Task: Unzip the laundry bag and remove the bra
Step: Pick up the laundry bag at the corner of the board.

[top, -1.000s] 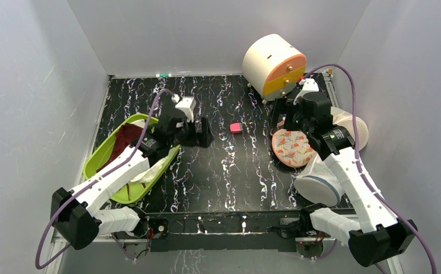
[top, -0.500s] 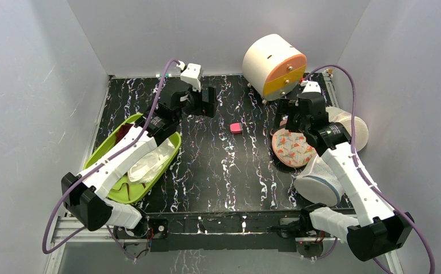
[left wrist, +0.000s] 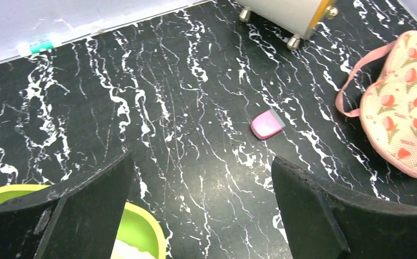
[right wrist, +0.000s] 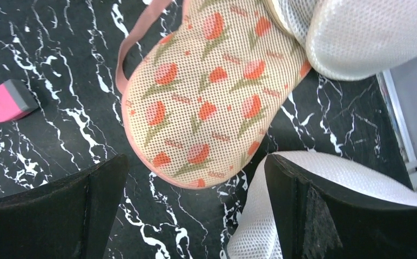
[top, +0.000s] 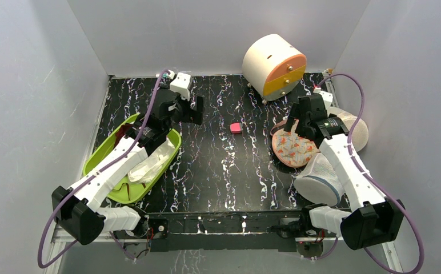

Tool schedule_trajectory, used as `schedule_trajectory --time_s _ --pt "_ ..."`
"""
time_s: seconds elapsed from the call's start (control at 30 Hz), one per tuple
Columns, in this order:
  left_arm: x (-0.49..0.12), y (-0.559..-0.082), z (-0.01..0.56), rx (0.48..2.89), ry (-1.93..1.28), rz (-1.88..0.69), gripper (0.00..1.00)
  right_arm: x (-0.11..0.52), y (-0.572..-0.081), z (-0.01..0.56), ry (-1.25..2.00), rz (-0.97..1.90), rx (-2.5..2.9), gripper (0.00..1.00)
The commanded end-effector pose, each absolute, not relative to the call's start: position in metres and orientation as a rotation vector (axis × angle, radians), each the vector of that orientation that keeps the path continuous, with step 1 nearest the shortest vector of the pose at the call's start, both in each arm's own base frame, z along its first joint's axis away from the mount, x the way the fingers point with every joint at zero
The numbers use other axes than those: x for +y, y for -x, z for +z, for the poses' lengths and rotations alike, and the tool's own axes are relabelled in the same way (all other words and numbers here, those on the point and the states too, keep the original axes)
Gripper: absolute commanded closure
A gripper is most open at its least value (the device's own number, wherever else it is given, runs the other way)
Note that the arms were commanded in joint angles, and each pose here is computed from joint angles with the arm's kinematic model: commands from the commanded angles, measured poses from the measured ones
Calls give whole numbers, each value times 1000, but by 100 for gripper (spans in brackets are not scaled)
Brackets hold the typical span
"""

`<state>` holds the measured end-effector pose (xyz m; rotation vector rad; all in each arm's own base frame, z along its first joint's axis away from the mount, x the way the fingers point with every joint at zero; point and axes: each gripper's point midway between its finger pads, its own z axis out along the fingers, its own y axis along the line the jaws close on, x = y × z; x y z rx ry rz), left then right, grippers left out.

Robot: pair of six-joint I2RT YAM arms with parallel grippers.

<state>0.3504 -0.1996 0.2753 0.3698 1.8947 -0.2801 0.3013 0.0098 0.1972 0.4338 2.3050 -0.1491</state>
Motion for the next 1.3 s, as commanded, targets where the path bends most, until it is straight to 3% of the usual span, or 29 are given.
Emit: schedule_trajectory --time_s 0.0,0.37,0.7,0.87,1.03,1.27 --pt "-211 -349 295 1847 -386 -354 2 -5 -288 212 -627 -205 2271 2" --pt "-209 -347 298 1834 -393 -347 2 -77 -211 196 -1096 -587 2120 2" --pt "-202 -355 282 1856 -391 -276 2 -78 -213 151 -1187 -665 2163 2" --pt "-204 -364 261 1906 -406 -245 2 -75 -217 141 -1234 -615 2146 9" --pt "-203 -367 251 1925 -416 -218 2 -70 -215 132 -1275 -557 2126 28" --pt "-198 -371 245 1936 -417 -176 2 -70 -211 146 -1292 -491 2060 85"
